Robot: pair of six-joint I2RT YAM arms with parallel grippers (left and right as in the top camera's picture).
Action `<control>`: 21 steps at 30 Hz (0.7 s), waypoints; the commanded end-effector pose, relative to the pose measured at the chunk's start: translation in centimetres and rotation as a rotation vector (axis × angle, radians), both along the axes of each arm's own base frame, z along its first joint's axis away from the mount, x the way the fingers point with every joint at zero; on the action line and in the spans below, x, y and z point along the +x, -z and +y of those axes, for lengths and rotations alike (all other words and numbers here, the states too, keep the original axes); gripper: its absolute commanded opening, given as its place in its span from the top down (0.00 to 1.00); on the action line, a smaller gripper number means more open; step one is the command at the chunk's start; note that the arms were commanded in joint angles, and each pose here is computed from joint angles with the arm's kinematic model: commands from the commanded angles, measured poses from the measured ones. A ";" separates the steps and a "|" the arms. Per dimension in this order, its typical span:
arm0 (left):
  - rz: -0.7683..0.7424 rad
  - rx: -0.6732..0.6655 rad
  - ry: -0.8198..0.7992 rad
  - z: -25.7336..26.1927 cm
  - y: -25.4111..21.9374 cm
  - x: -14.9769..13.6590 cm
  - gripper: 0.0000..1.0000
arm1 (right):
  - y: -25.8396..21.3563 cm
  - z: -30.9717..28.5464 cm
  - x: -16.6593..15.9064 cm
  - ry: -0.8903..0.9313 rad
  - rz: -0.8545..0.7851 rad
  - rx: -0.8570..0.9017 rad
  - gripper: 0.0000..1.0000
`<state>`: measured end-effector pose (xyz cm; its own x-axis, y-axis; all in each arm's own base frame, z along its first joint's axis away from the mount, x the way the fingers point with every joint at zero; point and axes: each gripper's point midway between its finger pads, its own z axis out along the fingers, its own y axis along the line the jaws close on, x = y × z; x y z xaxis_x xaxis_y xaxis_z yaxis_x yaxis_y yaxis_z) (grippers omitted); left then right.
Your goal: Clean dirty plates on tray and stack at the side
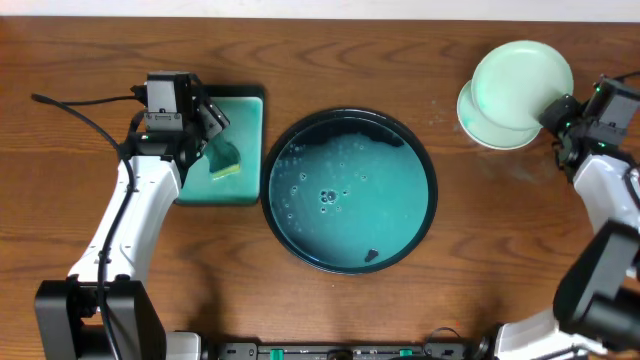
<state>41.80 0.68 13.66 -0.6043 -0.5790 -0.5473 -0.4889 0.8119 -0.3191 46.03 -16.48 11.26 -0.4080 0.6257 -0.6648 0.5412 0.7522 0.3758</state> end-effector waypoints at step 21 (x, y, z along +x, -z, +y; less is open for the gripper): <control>0.001 0.013 0.003 0.3 0.0 0.1 0.21 | -9.7 6.6 -10.3 -0.120 0.138 -0.067 0.01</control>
<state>41.81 0.68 13.67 -0.6039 -0.5793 -0.5474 -0.4890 0.8117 -0.3195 38.25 -10.78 17.20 -0.5812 0.5889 -0.5616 0.4964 0.8034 0.3288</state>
